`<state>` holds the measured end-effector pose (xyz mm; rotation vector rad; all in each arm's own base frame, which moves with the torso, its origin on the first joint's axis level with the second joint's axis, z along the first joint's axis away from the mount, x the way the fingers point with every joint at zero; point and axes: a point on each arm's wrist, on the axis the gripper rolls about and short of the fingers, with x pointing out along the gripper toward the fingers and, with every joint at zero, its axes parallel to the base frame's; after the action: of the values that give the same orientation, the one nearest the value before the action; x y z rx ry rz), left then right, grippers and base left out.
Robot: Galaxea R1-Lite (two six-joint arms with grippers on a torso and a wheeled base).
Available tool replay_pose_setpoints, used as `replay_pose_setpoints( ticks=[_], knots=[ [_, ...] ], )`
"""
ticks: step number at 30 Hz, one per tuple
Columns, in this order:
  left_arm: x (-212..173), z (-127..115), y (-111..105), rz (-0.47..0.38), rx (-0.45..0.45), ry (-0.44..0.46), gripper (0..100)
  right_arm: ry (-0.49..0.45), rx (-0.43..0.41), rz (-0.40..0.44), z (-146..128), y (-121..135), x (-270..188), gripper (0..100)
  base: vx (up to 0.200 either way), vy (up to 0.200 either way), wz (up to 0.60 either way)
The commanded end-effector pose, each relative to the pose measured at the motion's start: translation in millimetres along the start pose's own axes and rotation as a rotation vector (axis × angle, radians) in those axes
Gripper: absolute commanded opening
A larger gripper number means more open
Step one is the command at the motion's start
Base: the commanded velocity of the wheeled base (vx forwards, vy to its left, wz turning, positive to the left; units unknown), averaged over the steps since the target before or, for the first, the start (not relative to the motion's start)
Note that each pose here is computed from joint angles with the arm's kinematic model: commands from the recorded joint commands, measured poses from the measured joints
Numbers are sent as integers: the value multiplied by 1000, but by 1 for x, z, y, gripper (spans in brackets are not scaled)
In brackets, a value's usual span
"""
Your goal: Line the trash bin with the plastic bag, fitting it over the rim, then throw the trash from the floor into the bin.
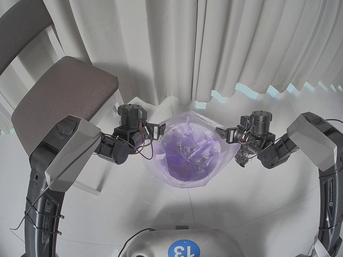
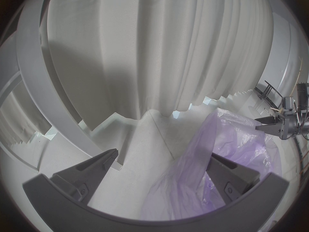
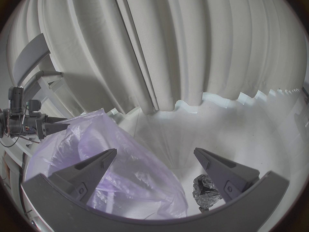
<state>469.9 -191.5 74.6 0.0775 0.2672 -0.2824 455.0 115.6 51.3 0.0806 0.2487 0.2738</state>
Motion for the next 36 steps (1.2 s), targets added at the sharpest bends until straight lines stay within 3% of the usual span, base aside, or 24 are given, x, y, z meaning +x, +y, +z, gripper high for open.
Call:
replay_pose_setpoints(
  ticks=[1,23,29,36],
  knots=[
    [8,-8,4,9,14,16,100,-7,2,-12,-3,-8,9,100,0,0,0],
    [11,-30,14,53,21,87,100,84,29,-22,-38,-20,25,100,0,0,0],
    [-7,-8,18,79,14,60,100,38,27,-20,-22,-18,17,100,0,0,0],
    [-30,1,14,62,6,55,100,21,26,-21,1,-16,-5,100,0,0,0]
  ],
)
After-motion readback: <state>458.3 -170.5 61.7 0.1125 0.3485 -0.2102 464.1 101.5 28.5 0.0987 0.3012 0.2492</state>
